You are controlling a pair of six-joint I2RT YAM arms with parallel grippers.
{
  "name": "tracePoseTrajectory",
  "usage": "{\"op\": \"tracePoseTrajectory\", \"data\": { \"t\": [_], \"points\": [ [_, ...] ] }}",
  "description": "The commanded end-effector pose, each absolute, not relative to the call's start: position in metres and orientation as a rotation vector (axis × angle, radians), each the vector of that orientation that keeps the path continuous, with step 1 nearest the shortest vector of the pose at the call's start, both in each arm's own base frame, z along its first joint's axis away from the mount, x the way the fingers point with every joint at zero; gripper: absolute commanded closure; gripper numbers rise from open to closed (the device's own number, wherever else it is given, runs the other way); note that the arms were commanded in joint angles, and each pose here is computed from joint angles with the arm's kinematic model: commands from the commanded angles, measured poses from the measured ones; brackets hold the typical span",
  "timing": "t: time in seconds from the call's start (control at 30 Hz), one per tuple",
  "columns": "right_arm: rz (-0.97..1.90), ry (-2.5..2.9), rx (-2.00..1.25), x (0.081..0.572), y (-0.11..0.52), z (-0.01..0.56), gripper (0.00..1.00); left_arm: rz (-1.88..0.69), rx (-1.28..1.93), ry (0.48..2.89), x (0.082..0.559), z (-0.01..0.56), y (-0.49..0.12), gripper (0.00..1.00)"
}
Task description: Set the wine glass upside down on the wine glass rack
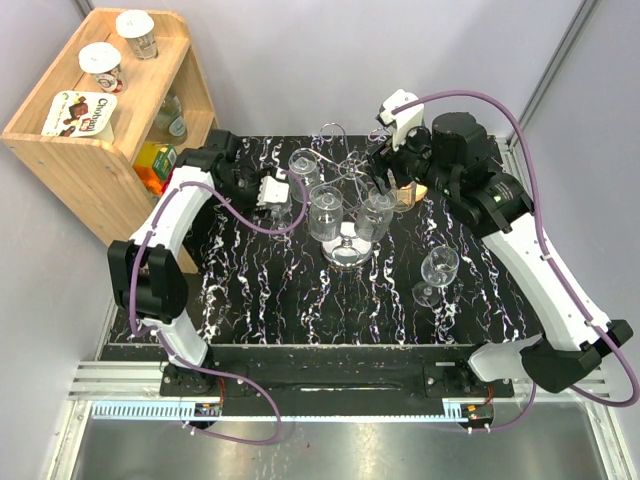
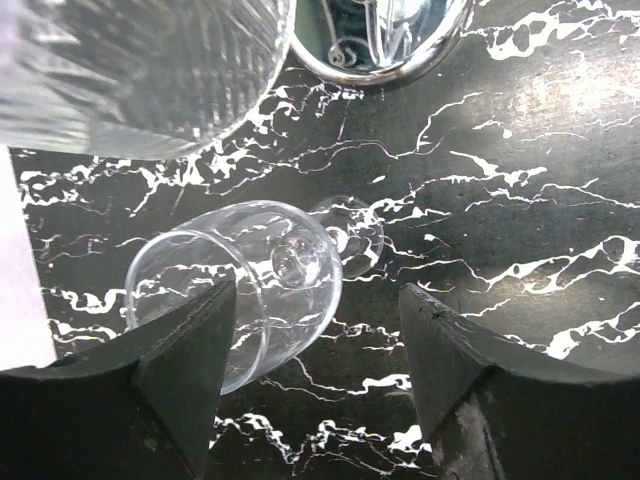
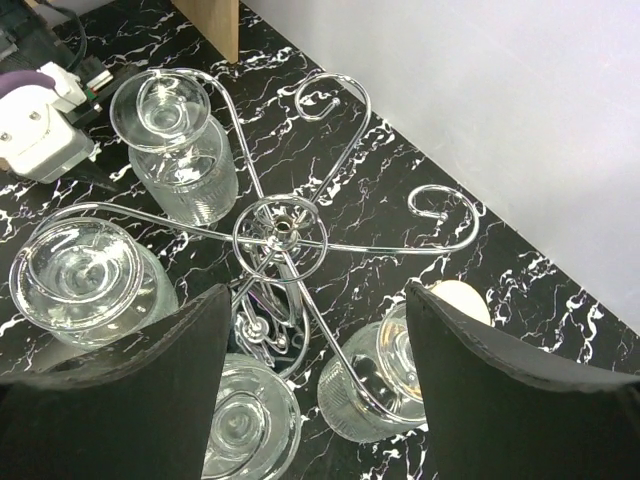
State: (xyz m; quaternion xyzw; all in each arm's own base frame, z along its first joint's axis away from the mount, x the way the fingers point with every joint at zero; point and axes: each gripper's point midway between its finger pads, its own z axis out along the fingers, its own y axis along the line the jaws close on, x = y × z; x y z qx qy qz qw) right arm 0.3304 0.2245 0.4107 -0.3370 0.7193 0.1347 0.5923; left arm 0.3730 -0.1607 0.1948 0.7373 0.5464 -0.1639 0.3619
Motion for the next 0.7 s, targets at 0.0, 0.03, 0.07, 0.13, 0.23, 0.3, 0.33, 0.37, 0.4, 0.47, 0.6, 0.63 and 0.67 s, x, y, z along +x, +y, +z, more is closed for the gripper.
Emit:
{"op": "tracePoseTrajectory", "data": {
  "t": [0.0,0.03,0.07,0.13,0.23,0.3,0.33,0.37,0.4,0.47,0.6,0.63,0.67],
  "points": [
    [0.277,1.634,-0.748,0.326,0.208,0.427,0.23,-0.409,1.916,1.374,0.376,0.19,-0.162,0.33],
    [0.275,1.633,-0.75,0.325,0.207,0.426,0.23,-0.407,1.918,1.379,0.375,0.189,-0.161,0.35],
    [0.275,1.635,-0.748,0.325,0.207,0.426,0.23,-0.405,1.921,1.385,0.375,0.186,-0.16,0.38],
    [0.275,1.637,-0.749,0.325,0.207,0.425,0.23,-0.398,1.93,1.404,0.374,0.182,-0.157,0.44],
    [0.272,1.634,-0.746,0.325,0.205,0.425,0.23,-0.382,1.946,1.437,0.37,0.175,-0.151,0.53],
    [0.272,1.637,-0.744,0.325,0.204,0.425,0.23,-0.364,1.956,1.467,0.37,0.172,-0.146,0.58],
    [0.275,1.635,-0.746,0.325,0.205,0.425,0.22,-0.365,1.96,1.49,0.367,0.168,-0.144,0.6],
    [0.276,1.634,-0.744,0.324,0.204,0.426,0.22,-0.357,1.966,1.51,0.367,0.166,-0.14,0.64],
    [0.275,1.636,-0.743,0.325,0.204,0.425,0.22,-0.354,1.969,1.531,0.365,0.164,-0.138,0.67],
    [0.279,1.637,-0.744,0.324,0.204,0.424,0.22,-0.346,1.971,1.581,0.361,0.16,-0.131,0.77],
    [0.282,1.641,-0.747,0.324,0.205,0.423,0.22,-0.328,1.958,1.668,0.35,0.157,-0.12,0.91],
    [0.285,1.638,-0.748,0.323,0.204,0.424,0.22,-0.327,1.936,1.688,0.347,0.159,-0.117,0.92],
    [0.289,1.638,-0.751,0.323,0.205,0.424,0.22,-0.322,1.907,1.704,0.346,0.163,-0.115,0.96]
  ]
}}
